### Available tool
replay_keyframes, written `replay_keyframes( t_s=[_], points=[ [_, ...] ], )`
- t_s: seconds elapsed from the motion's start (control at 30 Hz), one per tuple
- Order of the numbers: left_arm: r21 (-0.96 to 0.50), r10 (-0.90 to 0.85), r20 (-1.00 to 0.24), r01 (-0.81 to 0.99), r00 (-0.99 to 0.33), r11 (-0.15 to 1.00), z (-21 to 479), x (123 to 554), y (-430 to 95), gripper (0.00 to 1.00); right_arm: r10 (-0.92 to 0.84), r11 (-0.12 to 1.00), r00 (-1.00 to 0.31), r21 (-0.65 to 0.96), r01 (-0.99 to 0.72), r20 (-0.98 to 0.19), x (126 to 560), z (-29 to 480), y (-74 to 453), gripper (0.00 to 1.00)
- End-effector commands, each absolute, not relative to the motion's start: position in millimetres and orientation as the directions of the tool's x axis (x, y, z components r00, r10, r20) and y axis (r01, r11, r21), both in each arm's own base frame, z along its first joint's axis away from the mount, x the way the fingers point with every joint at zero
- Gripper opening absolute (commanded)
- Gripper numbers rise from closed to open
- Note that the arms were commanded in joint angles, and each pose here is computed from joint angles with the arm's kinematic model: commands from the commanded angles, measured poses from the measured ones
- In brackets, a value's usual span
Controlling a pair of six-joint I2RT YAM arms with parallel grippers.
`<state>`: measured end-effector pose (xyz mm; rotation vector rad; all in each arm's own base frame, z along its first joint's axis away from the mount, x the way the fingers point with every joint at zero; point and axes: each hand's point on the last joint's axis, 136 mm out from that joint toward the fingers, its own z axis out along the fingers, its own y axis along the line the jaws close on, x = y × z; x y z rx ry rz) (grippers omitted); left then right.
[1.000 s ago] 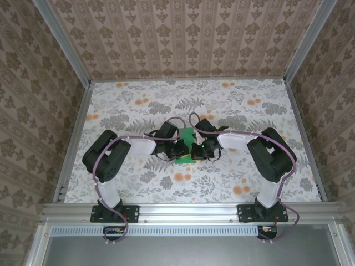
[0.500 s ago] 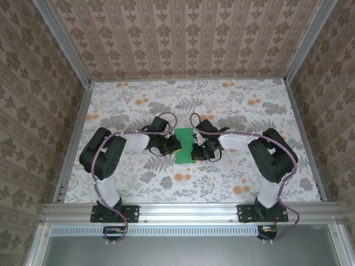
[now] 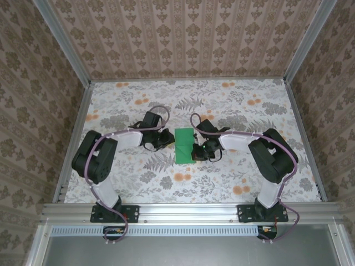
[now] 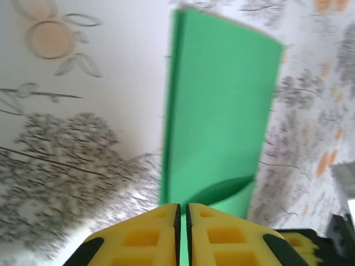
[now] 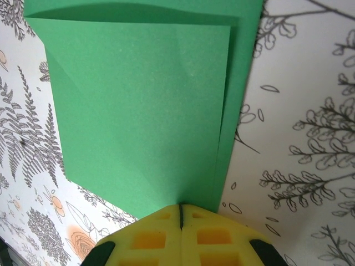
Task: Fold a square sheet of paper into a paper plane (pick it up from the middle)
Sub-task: Fold the triangle a second time at the center of the table.
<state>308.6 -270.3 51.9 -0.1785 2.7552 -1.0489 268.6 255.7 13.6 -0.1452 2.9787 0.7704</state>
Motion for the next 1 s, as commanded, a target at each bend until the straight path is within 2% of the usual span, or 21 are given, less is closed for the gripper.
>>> replay_keyframes(
  t_s=[0.0,0.13,0.27,0.67,0.97],
  points=[
    [-0.675,-0.15,-0.196,0.022,-0.969,0.738,67,299,-278,0.15,-0.056,0.868,-0.997,0.49,-0.073,-0.048,259,23,251,0.05],
    [-0.688,-0.143,-0.195,0.032,-0.97,0.725,66,289,-289,0.15,-0.046,0.814,-0.989,0.568,-0.118,-0.141,275,64,268,0.08],
    [-0.682,-0.128,-0.187,0.035,-0.974,0.73,60,279,-298,0.14,-0.028,0.813,-0.98,0.566,-0.138,-0.199,282,83,266,0.11],
    [-0.662,-0.087,-0.166,0.046,-0.982,0.748,45,277,-313,0.13,0.031,0.864,-0.967,0.493,-0.102,-0.254,293,85,248,0.12],
    [-0.641,-0.081,-0.14,0.028,-0.987,0.767,30,281,-316,0.14,0.07,0.866,-0.962,0.495,-0.073,-0.265,299,88,240,0.12]
  ],
)
